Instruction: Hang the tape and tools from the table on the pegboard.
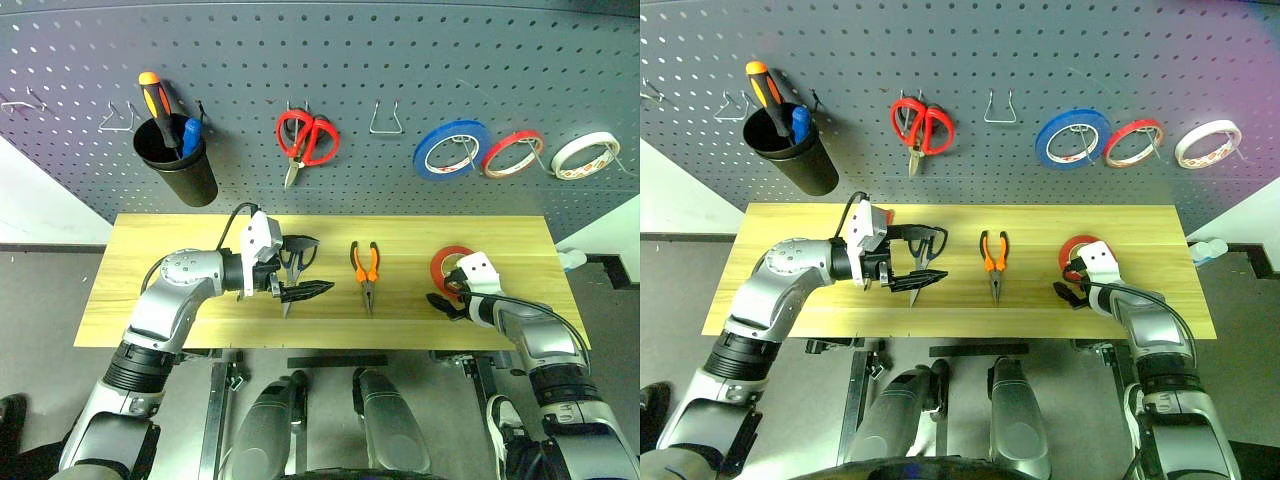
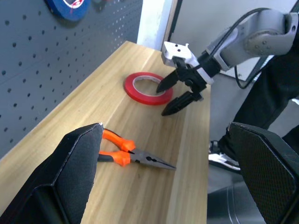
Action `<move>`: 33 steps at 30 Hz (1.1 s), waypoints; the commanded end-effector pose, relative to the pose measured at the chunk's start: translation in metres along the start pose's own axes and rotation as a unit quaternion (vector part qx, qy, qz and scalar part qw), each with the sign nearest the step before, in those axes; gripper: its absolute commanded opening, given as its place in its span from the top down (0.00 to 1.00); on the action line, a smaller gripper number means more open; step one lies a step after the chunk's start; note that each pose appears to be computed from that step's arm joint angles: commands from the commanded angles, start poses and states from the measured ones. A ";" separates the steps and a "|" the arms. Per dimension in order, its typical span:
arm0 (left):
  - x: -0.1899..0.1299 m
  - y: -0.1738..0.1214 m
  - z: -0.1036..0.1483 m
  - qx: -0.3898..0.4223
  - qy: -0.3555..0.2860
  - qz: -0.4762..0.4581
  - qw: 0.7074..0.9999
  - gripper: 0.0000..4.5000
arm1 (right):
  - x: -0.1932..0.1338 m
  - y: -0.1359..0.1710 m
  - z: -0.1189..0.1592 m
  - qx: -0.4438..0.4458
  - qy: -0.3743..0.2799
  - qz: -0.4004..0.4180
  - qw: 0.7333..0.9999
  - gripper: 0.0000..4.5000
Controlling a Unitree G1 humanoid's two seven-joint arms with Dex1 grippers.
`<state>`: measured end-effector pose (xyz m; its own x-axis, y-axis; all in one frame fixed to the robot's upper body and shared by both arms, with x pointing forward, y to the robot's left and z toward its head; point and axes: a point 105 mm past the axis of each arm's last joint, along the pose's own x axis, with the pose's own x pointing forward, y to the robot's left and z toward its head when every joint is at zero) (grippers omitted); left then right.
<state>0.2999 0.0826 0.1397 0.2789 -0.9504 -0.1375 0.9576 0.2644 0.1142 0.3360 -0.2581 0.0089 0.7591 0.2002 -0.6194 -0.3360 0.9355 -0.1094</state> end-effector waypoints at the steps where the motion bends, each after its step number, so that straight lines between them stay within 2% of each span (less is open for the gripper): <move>1: -0.004 -0.002 0.012 0.015 -0.015 0.000 1.000 0.00 | 0.001 -0.002 -0.008 -0.006 0.019 0.001 1.000 0.28; 8: -0.006 -0.003 0.012 0.011 -0.013 0.002 1.000 0.00 | 0.002 -0.006 -0.007 -0.029 0.021 -0.011 0.999 0.81; 9: -0.007 -0.003 0.012 0.013 -0.013 0.003 1.000 0.00 | 0.002 -0.008 -0.006 -0.027 0.019 -0.014 0.999 0.85; 19: -0.008 -0.006 0.017 0.015 -0.026 -0.012 0.999 0.00 | -0.001 -0.016 -0.005 -0.020 0.007 -0.028 0.999 0.85; 29: -0.007 -0.002 0.015 0.012 -0.032 -0.005 0.999 0.00 | -0.025 -0.018 -0.004 0.076 -0.053 -0.019 0.996 0.85; 33: -0.005 -0.001 0.016 0.012 -0.036 -0.007 0.999 0.00 | -0.033 -0.016 0.006 0.113 -0.091 -0.011 0.989 0.85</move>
<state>0.2961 0.0833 0.1459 0.2604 -0.9597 -0.1052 0.9627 0.2498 0.1044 0.3150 -0.2805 0.0163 0.8184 0.1923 -0.5415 -0.2009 0.9786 0.0438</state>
